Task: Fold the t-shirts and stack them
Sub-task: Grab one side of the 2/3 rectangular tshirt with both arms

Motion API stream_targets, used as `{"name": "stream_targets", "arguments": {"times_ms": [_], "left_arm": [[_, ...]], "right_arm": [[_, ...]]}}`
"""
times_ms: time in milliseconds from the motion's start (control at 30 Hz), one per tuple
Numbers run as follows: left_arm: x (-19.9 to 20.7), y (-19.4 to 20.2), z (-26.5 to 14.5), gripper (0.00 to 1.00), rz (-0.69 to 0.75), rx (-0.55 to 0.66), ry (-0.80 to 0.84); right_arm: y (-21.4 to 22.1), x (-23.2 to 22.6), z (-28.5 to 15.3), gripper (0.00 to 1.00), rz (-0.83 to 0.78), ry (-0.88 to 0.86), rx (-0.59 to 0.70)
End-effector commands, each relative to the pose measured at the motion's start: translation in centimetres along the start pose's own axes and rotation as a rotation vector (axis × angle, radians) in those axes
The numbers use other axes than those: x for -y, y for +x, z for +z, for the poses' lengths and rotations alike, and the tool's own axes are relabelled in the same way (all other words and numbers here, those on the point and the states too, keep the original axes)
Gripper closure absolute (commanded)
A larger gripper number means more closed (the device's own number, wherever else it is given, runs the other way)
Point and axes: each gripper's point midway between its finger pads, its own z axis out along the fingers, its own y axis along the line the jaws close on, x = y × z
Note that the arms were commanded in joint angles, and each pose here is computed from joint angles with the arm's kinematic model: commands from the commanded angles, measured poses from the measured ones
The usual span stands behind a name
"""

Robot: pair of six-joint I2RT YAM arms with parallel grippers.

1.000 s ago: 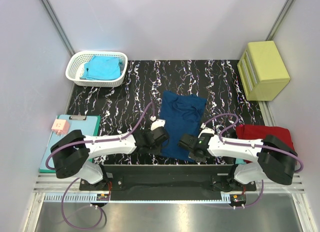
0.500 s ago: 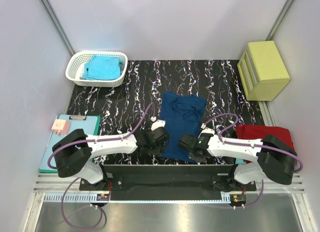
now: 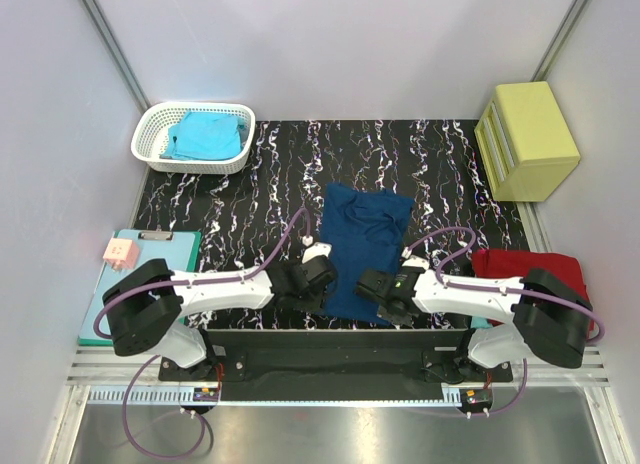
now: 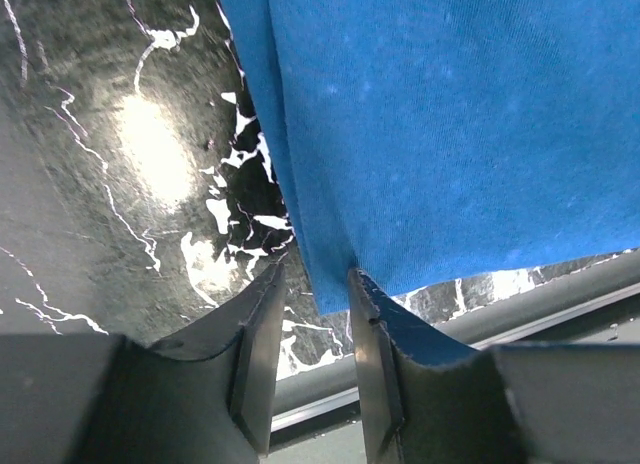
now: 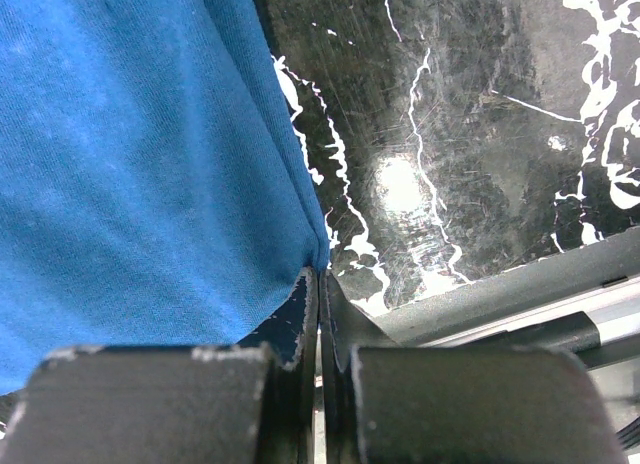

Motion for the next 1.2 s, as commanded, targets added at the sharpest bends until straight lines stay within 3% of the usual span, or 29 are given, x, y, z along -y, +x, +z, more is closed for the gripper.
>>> {"name": "stream_targets", "arguments": {"times_ms": [0,200,500,733,1167], "left_arm": [[1.3,0.1,-0.4,0.65,-0.01,0.007,0.067],[1.5,1.1,-0.1,0.67,-0.002,-0.019,0.084],[1.6,1.6,0.3,1.0,0.013,-0.04,0.091],[1.5,0.3,-1.0,1.0,0.02,0.014,0.093],[2.4,-5.0,-7.2,1.0,0.031,0.178,0.11]], "right_arm": [[0.8,1.6,0.1,1.0,-0.024,0.076,-0.021],[0.9,1.5,0.0,1.0,-0.023,0.08,-0.019],[0.7,1.5,-0.4,1.0,-0.026,0.086,-0.006],[-0.2,1.1,-2.4,1.0,-0.035,0.076,0.048],[-4.0,-0.4,-7.3,1.0,0.002,-0.001,0.169]]}}
